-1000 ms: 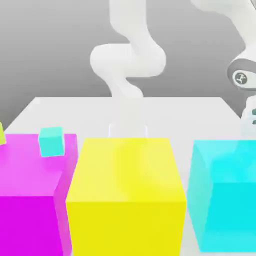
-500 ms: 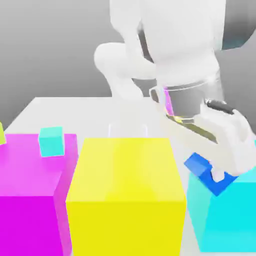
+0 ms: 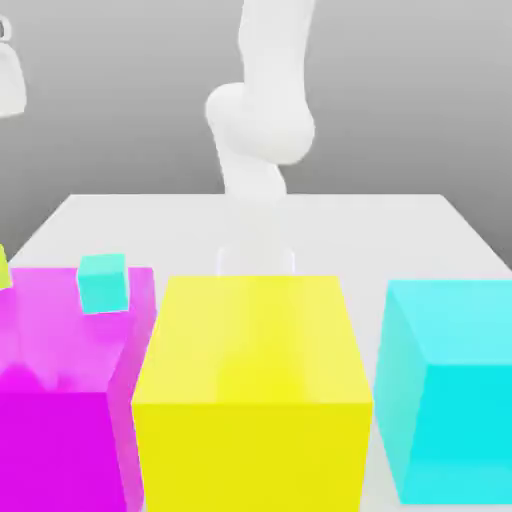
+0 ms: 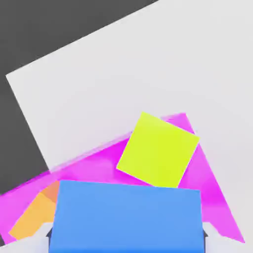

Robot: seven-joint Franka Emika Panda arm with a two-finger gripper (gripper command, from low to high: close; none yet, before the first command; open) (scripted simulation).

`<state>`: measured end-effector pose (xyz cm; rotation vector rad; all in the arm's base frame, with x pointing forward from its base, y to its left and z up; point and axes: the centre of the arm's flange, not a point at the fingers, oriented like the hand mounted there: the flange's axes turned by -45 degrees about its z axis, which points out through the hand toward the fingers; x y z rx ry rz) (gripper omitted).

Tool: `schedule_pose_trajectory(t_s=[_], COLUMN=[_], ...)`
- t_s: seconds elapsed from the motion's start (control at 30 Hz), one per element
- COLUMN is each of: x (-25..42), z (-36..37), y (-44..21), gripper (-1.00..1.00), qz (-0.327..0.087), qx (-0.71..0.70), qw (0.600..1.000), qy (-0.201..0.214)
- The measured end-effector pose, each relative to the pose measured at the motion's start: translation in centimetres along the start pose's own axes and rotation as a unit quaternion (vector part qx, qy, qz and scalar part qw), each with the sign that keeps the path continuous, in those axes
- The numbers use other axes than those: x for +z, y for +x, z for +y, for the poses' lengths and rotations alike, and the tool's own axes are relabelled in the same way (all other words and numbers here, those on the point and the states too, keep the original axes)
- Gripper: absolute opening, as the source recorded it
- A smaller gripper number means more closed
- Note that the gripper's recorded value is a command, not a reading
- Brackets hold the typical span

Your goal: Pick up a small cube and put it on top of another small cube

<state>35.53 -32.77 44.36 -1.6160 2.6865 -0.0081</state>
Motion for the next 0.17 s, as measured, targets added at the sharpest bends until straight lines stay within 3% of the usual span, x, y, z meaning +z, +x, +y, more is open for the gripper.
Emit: schedule_pose_trajectory(t_s=[0.03, 0.07, 0.17], x=[1.6, 2.7, 2.7], z=[0.1, 0.2, 0.2], y=[0.2, 0.2, 0.2], gripper=[-1.0, 1.0, 1.0], qz=[0.001, 0.001, 0.001], qx=[0.002, 0.003, 0.003], qw=[1.0, 1.0, 1.0], qy=[-0.001, -0.002, -0.002])
